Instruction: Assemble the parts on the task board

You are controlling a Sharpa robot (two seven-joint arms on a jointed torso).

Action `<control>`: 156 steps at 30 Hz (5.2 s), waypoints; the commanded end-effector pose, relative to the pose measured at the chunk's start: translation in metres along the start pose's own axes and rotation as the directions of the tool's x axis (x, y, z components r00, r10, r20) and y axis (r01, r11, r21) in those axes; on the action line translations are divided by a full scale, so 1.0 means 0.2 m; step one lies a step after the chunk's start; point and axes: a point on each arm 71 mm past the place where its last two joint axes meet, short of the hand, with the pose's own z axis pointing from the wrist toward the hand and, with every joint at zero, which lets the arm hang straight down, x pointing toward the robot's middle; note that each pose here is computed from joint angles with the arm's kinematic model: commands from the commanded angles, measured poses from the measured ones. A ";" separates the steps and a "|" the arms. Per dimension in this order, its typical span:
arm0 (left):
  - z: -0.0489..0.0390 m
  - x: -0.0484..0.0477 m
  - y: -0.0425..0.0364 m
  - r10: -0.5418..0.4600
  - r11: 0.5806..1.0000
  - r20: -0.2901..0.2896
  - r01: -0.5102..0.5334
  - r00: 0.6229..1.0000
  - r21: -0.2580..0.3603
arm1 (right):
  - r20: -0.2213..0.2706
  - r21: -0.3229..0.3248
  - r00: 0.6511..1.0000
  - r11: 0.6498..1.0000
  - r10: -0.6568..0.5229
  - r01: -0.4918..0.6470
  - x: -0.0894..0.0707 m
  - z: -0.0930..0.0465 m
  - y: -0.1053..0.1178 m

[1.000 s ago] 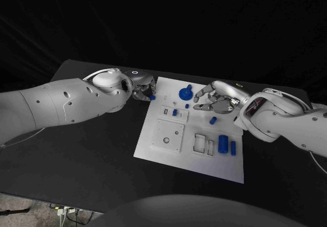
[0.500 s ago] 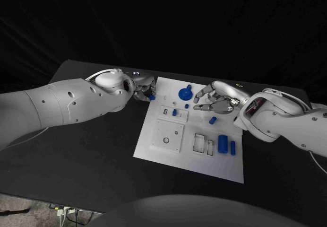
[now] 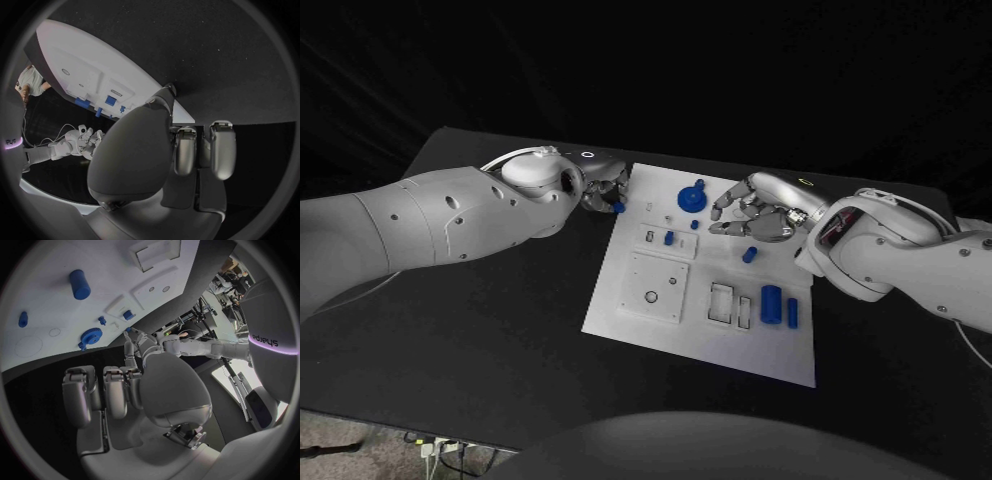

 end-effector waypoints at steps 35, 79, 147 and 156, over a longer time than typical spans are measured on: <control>-0.231 0.028 0.056 -0.673 0.735 0.001 0.669 0.740 0.111 | -0.040 0.083 0.998 0.995 0.052 -0.049 0.06 -0.09 -0.11; -0.251 0.331 -0.165 -0.921 0.325 -0.202 0.943 0.333 0.074 | 0.068 -0.251 0.998 0.968 0.003 0.014 0.15 0.07 0.19; -0.271 0.348 -0.199 -0.905 0.335 -0.263 0.941 0.333 0.038 | -0.044 -0.314 0.989 0.942 -0.139 0.118 0.27 0.15 0.22; -0.272 0.349 -0.199 -0.905 0.336 -0.266 0.941 0.332 0.034 | -0.021 -0.333 0.990 0.935 -0.138 0.123 0.28 0.15 0.24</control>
